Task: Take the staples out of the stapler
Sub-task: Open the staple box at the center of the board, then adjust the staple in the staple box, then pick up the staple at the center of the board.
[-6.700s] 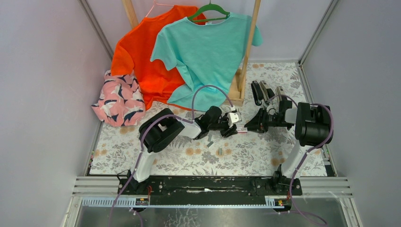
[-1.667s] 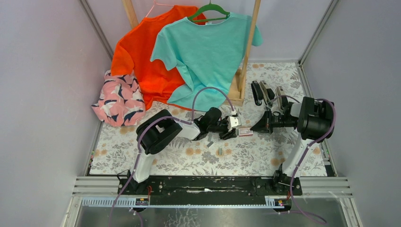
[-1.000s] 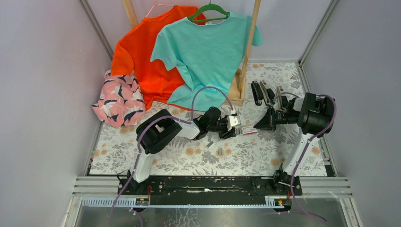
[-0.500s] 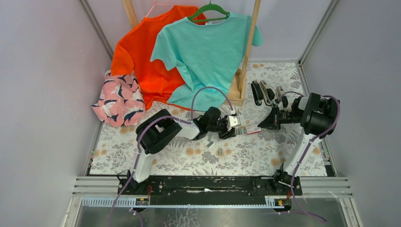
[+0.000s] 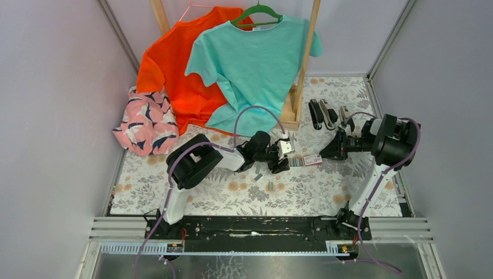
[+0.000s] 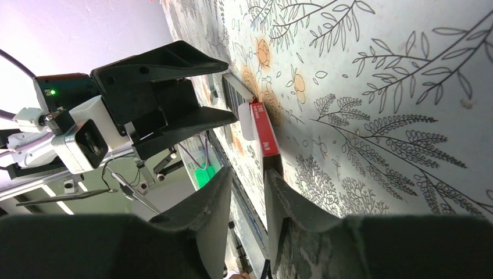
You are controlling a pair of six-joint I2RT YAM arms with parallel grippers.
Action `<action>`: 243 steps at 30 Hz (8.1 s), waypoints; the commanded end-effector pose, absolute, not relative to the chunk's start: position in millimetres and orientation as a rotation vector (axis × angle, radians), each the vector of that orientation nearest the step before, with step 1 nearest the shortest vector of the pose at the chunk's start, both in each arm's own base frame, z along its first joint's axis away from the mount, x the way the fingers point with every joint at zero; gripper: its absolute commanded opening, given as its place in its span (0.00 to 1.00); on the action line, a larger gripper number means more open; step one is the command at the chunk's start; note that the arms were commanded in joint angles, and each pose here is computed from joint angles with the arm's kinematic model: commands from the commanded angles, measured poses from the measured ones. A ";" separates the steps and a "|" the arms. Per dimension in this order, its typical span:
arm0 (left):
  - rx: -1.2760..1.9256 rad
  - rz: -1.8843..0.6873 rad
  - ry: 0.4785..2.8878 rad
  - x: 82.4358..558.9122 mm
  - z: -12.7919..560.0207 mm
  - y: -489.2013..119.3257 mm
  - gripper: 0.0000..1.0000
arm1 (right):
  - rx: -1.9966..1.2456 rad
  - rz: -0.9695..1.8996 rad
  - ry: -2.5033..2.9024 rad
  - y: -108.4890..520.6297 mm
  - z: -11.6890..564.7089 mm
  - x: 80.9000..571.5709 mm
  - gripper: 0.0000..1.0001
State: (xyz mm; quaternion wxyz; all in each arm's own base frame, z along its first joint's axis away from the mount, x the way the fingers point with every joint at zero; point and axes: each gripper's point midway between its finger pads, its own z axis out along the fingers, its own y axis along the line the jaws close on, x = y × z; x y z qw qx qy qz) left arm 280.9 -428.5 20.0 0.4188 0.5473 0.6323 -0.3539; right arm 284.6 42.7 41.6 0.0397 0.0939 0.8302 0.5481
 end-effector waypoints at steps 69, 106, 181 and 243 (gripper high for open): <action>0.279 -0.449 2.092 234.3 86.6 -283.3 0.60 | -1.020 0.556 2.108 147.6 149.8 286.7 0.16; 0.266 -0.597 2.136 277.0 60.2 -414.6 0.58 | -1.013 0.380 2.679 103.2 43.1 283.3 0.04; 0.448 -0.677 2.042 256.1 83.0 -382.8 0.51 | -0.991 0.441 2.647 128.7 41.5 286.7 0.49; 0.898 -0.306 2.430 209.6 15.6 -312.9 0.24 | -1.125 0.617 2.267 158.3 121.4 276.9 0.49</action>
